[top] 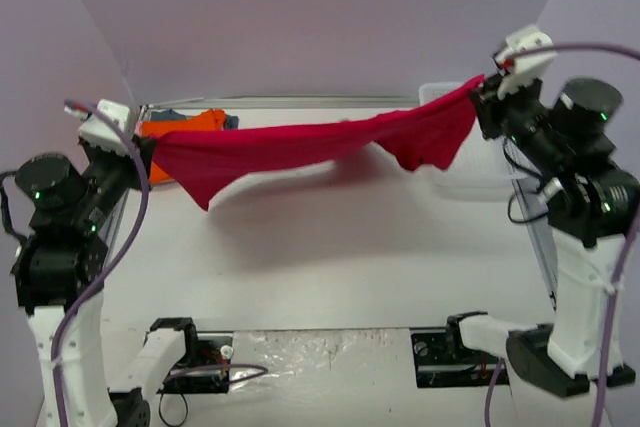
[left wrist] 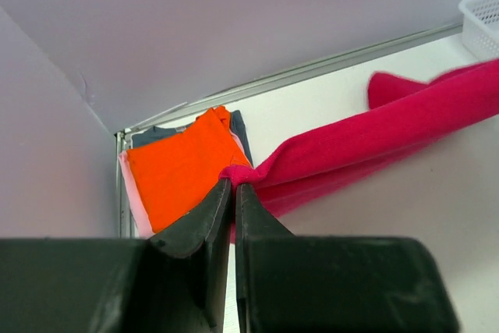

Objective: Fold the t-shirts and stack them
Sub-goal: Move the tshirt to the center of the board

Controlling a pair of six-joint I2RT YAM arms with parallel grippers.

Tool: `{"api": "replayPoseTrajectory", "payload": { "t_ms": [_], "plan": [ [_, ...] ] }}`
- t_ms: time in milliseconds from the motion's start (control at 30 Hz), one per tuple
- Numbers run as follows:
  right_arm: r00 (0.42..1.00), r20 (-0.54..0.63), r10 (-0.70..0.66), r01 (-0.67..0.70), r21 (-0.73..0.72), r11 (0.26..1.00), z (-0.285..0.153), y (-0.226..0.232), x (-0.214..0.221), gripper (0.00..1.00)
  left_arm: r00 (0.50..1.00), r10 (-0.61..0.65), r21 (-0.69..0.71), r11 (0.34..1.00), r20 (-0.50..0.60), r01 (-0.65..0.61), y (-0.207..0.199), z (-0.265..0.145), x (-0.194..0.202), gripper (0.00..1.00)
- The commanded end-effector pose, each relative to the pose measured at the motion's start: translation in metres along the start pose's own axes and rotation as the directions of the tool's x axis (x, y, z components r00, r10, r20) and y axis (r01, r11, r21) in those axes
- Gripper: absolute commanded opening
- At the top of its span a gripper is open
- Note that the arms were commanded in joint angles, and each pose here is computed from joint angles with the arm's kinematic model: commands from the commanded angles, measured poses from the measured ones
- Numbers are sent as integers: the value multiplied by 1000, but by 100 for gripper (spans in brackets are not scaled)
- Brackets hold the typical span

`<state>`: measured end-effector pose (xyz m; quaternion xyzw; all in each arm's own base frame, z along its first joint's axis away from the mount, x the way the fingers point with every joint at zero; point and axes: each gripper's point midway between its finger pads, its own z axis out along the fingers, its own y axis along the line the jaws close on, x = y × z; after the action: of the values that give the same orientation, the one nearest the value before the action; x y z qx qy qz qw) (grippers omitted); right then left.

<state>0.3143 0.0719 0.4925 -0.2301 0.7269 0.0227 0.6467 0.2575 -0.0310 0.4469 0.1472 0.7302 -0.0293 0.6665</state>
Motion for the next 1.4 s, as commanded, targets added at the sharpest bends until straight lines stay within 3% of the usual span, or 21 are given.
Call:
{"api": "replayPoseTrajectory", "payload": {
  "t_ms": [0, 133, 233, 367, 633, 733, 767, 800, 833, 867, 900, 1000, 1067, 1100, 1233, 1333, 1367],
  "plan": [
    [990, 142, -3, -8, 71, 997, -51, -7, -34, 0, 1000, 13, -4, 1000, 28, -13, -5, -23, -11, 2],
    [982, 184, -31, 5, 138, 990, -63, -22, -56, 0, 999, 5, -5, 1000, 39, -5, -1, -16, -26, 2],
    [990, 138, -29, 8, 150, 989, -32, -32, -52, 0, 999, -7, 1, 1000, 35, 7, 5, 4, -32, 2],
    [1000, -7, -15, 16, 127, 992, 49, -40, -15, 0, 1000, -11, -2, 1000, -5, 11, 16, 42, -20, 2],
    [981, -192, 0, 21, 104, 994, 193, -44, 67, 0, 981, 4, 20, 1000, -192, 0, 30, 152, 69, 2],
    [956, -292, -9, 42, 107, 993, 250, -42, 120, 0, 961, 10, 21, 1000, -278, -5, 38, 196, 117, 2],
    [939, -345, -11, 52, 109, 993, 277, -40, 151, 0, 943, 23, 64, 998, -333, -2, 24, 220, 145, 2],
    [928, -372, -10, 55, 111, 992, 290, -38, 168, 2, 934, 34, 50, 999, -356, -17, 27, 232, 157, 7],
    [899, -438, -10, 53, 85, 995, 314, -29, 210, 52, 921, 59, 58, 998, -386, -39, 26, 243, 171, 75],
    [883, -469, -32, 86, 94, 992, 321, -25, 224, 76, 900, 73, 71, 996, -429, -46, 26, 262, 193, 94],
    [859, -511, -36, 93, 86, 992, 333, -18, 252, 89, 883, 92, 51, 996, -460, -77, 29, 268, 203, 94],
    [824, -565, -44, 81, 40, 996, 333, 0, 280, 93, 868, 123, 55, 992, -480, -111, 30, 278, 213, 94],
    [829, -558, -38, 62, 24, 998, 323, 5, 272, 95, 873, 159, 56, 987, -462, -150, 26, 269, 202, 94],
    [812, -582, -46, 55, -2, 998, 315, 14, 282, 95, 876, 178, 61, 984, -449, -168, 25, 266, 197, 94],
    [835, -546, -62, 45, -45, 998, 282, 22, 254, 94, 892, 202, 54, 979, -404, -197, 18, 238, 171, 94],
    [815, -575, -76, 50, -61, 997, 258, 25, 262, 88, 907, 194, 65, 981, -372, -184, 10, 213, 156, 94],
    [809, -583, -77, 51, -61, 997, 252, 25, 264, 82, 906, 190, 70, 982, -377, -176, 8, 207, 157, 94]
  ]
}}
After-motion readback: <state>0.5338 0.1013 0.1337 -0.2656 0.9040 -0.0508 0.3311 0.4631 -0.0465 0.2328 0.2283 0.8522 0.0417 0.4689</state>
